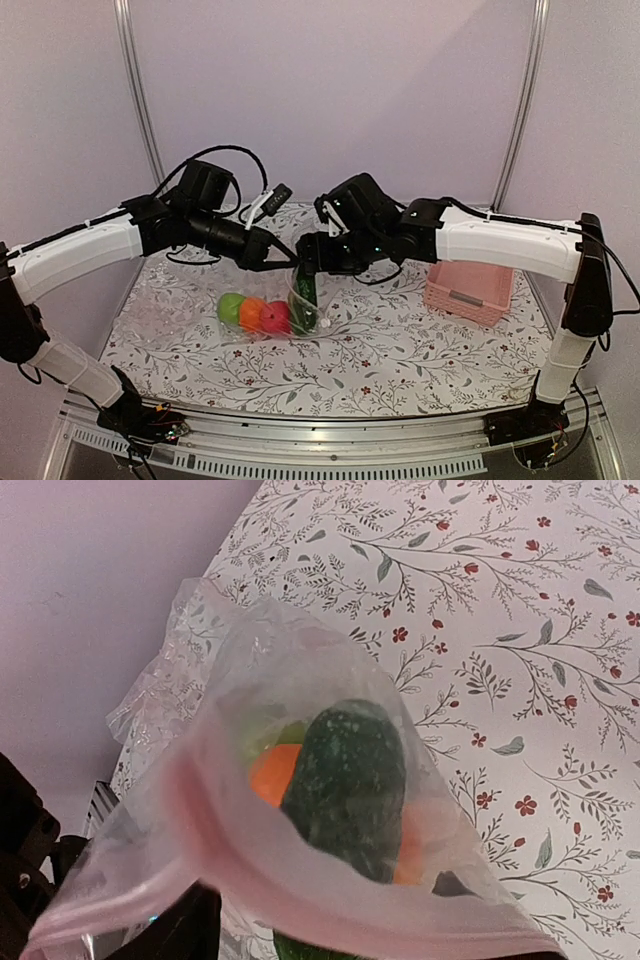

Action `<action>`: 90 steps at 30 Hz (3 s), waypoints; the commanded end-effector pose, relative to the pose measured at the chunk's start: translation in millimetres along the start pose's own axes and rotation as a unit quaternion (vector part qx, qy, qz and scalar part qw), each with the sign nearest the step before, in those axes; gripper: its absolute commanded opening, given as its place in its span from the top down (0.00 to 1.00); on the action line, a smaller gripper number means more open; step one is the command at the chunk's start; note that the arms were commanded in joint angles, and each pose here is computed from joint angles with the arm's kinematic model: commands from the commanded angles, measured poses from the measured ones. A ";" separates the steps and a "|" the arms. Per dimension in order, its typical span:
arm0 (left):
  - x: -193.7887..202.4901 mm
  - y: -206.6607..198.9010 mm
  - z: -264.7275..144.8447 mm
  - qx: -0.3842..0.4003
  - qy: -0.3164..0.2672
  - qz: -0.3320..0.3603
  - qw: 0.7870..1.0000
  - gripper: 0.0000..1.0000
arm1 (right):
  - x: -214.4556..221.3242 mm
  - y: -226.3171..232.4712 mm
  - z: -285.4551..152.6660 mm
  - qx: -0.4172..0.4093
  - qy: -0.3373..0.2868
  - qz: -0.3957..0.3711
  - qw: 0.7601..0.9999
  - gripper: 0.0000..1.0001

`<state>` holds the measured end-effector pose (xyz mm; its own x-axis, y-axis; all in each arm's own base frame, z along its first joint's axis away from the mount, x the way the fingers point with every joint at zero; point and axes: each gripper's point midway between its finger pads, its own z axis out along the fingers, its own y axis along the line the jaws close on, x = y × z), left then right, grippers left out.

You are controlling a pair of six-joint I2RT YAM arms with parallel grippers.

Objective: Place the food in the zip-top bag and seal the zipper
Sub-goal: Place the fake vegetable in the zipper food storage bag, then pass from the left arm to the right, then pass from the right arm to the left

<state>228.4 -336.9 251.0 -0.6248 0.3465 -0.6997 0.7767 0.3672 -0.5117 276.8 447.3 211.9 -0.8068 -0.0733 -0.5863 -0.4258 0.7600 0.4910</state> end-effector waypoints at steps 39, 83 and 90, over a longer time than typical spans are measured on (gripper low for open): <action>-20.6 91.7 -35.9 -0.101 -0.062 -0.113 0.986 1.00 | 87.5 7.1 27.7 0.014 -0.012 -0.041 0.999 0.50; -55.6 103.5 -158.9 -0.276 -0.226 -0.036 0.933 0.19 | -43.9 60.7 -104.6 0.008 -0.081 -0.222 0.972 1.00; -57.7 100.9 -157.2 -0.252 -0.227 -0.034 0.940 0.17 | -64.1 65.8 -111.3 0.001 -0.072 -0.272 0.960 1.00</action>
<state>327.6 -183.9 326.2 -0.4812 -0.0708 -0.8737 0.5132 0.7853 -0.3463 254.1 428.8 357.5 -0.4544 -0.2635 -0.8509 -0.7117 0.6819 0.1689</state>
